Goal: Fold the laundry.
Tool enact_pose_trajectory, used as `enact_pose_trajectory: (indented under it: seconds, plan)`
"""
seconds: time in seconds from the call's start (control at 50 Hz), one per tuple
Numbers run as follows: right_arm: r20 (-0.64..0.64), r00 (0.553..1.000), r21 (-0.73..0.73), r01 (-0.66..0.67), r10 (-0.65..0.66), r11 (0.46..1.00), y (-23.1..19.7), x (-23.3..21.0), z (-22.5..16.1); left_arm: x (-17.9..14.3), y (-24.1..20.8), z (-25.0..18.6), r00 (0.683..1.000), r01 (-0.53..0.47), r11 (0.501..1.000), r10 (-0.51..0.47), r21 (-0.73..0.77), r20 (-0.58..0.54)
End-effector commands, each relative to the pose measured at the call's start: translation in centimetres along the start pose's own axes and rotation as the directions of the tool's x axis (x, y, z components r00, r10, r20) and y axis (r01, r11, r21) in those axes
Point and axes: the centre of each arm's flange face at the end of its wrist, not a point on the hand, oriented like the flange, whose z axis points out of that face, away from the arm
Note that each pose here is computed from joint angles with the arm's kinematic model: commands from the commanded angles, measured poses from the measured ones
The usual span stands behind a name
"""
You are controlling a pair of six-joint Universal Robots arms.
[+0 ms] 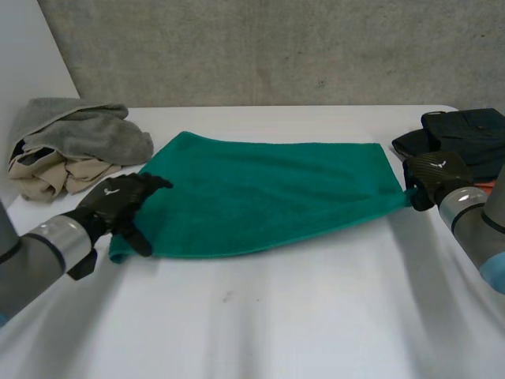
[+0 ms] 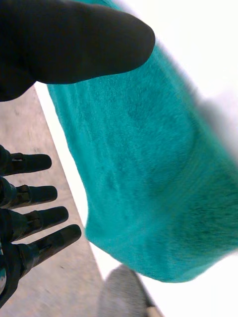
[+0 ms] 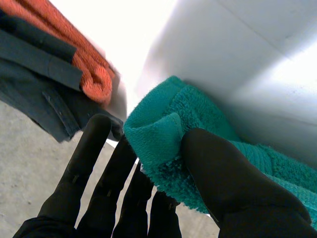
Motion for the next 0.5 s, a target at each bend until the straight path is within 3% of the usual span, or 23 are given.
enact_pose_trajectory:
  seconds: [0.02,0.28,0.5]
  plan:
    - [0.023,0.999,-0.019,-0.022,0.022,1.000,0.9,-0.4,-0.2,-0.9,1.0,-2.4,0.990,0.130,0.990,-0.127,-0.048,0.060]
    - [0.046,0.999,-0.005,-0.021,0.022,1.000,0.5,-1.2,-0.8,-3.5,4.4,-0.4,0.987,0.031,0.999,-0.026,-0.028,0.156]
    - [0.055,0.998,0.005,-0.018,0.018,1.000,0.2,-1.6,-1.5,-5.3,5.6,2.2,0.986,-0.025,0.998,0.035,-0.062,0.165]
